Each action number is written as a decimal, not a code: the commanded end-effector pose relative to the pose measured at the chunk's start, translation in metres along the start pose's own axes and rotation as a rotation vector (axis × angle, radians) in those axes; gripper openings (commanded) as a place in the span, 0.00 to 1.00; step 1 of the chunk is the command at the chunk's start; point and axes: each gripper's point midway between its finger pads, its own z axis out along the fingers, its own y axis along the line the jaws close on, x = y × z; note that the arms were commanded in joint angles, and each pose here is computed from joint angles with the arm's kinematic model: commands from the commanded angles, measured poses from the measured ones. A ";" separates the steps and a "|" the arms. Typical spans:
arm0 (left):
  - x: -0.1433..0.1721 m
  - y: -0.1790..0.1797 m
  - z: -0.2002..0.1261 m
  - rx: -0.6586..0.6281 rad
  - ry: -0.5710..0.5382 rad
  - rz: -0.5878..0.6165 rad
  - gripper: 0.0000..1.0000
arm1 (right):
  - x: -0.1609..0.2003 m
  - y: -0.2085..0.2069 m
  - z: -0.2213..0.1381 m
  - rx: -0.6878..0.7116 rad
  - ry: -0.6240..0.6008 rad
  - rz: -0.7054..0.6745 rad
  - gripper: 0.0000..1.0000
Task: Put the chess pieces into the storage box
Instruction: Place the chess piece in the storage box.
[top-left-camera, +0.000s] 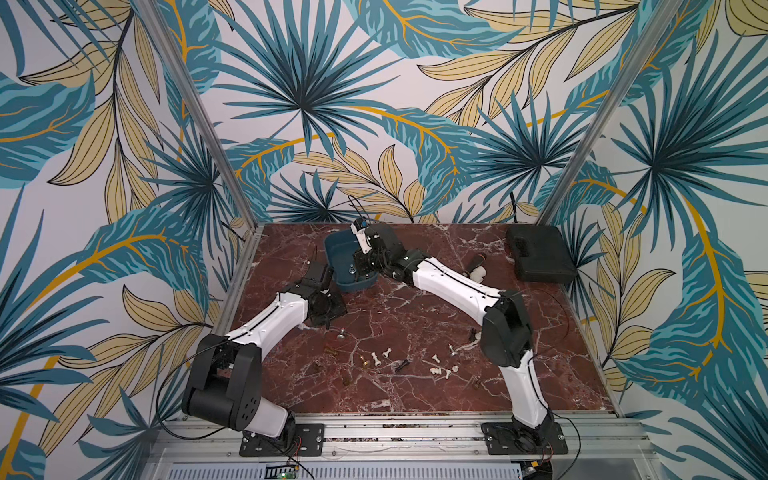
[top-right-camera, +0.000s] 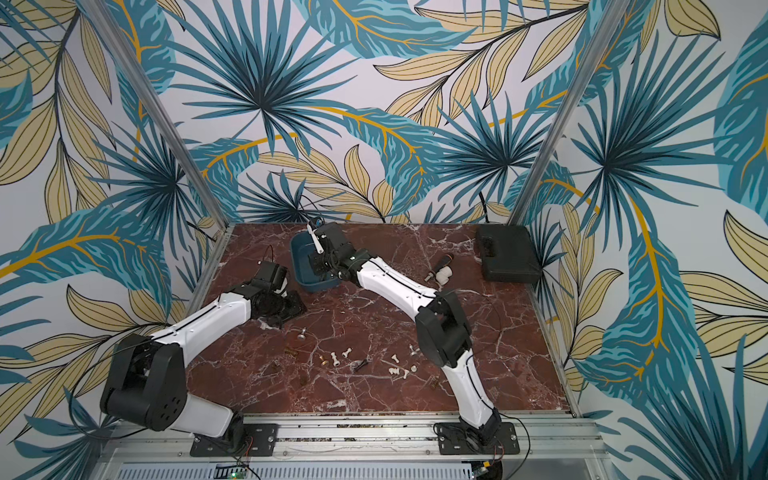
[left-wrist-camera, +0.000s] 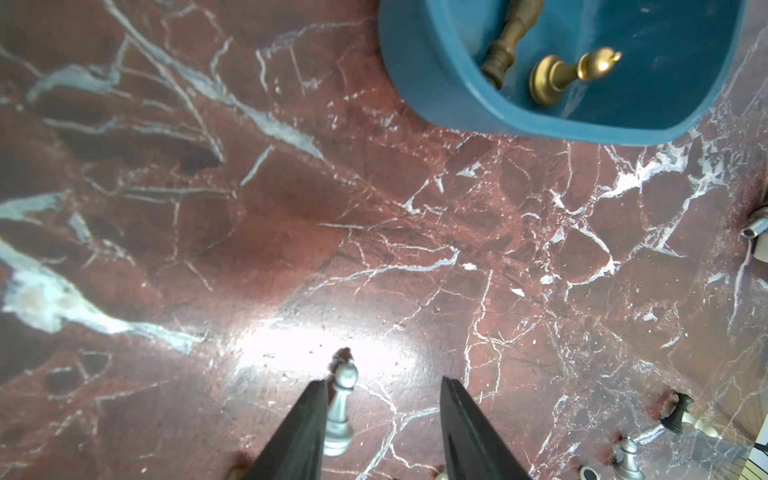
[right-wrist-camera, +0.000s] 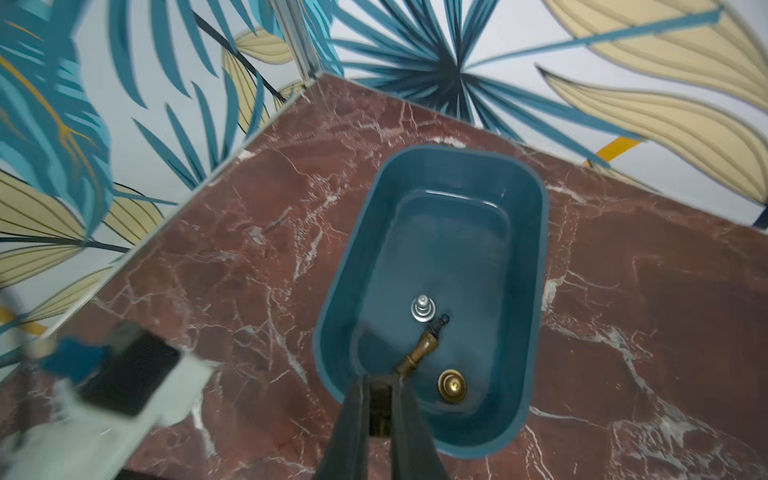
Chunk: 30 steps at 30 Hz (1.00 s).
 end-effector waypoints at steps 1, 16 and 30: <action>0.004 0.006 0.004 -0.023 0.042 0.031 0.48 | 0.033 -0.014 0.030 0.015 0.133 0.013 0.02; 0.001 0.029 -0.002 -0.072 0.048 0.047 0.48 | 0.056 -0.051 0.079 0.087 0.164 0.007 0.23; 0.034 0.028 0.000 -0.028 0.201 0.166 0.48 | -0.032 -0.033 -0.053 0.030 -0.107 0.115 0.34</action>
